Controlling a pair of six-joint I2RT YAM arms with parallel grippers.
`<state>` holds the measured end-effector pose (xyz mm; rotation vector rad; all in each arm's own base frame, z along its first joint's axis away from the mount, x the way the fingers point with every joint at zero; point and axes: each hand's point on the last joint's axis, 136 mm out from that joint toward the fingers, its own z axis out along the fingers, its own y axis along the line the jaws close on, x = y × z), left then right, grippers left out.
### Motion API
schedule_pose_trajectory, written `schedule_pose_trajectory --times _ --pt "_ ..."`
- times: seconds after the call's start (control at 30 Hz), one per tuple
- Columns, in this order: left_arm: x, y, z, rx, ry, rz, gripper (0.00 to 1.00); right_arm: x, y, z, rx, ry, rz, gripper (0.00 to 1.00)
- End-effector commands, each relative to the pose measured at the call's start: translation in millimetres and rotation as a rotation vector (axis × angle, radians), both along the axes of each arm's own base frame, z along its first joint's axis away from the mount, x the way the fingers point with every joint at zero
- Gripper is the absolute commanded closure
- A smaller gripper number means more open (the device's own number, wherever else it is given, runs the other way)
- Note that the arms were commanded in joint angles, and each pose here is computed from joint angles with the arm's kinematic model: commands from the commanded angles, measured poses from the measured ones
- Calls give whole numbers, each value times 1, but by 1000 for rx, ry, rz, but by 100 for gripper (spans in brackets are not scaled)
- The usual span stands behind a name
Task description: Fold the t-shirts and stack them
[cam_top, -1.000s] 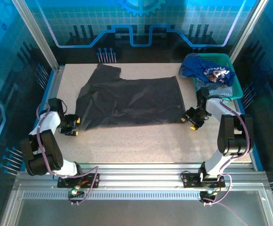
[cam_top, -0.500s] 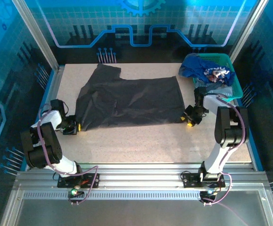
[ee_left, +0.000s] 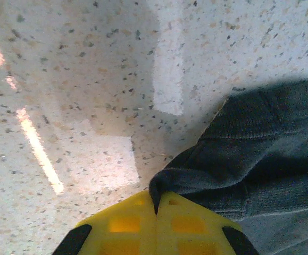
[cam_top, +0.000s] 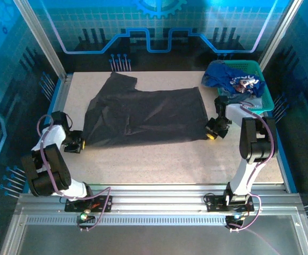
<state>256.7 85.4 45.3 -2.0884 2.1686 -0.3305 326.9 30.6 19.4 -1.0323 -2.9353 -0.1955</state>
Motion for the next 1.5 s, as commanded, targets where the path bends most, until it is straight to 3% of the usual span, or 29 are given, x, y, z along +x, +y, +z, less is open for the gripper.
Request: schedule_pose_trajectory --times 0.0,0.27,0.43,0.6,0.77,0.83,0.93,0.97,1.07,1.13,1.2,1.27,1.37,1.47 --pt "-25 7 2 58 70 -37 100 -39 -10 8 -81 99 38 100" --pt "-75 -7 -2 75 194 -43 100 -108 -5 16 -60 203 -9 100" --pt "-109 -15 -9 67 304 84 100 -145 -5 24 -79 271 -54 100" --pt "-97 -8 -8 92 262 108 100 -165 -6 21 -101 295 -87 100" --pt "-87 8 4 178 239 50 100 -162 -15 22 -152 292 -51 100" --pt "-85 9 5 186 238 28 100 -157 -18 25 -170 274 -25 91" --pt "-84 6 4 174 225 14 100 -158 -18 29 -179 273 -8 68" --pt "-85 5 6 179 222 10 93 -159 -18 31 -185 268 -9 61" --pt "-81 4 19 220 216 -13 55 -161 -21 41 -218 230 -5 54" --pt "-68 -2 32 269 185 -19 35 -146 -20 60 -254 144 15 54" --pt "-36 -13 55 322 86 -53 28 -123 -11 77 -287 40 73 54" --pt "15 -28 76 330 -56 -145 30 -84 19 90 -215 -119 185 56" --pt "114 -70 98 179 -318 -395 36 -27 71 111 -75 -314 348 58" --pt "183 -92 108 120 -380 -594 43 14 91 113 -73 -309 422 59"
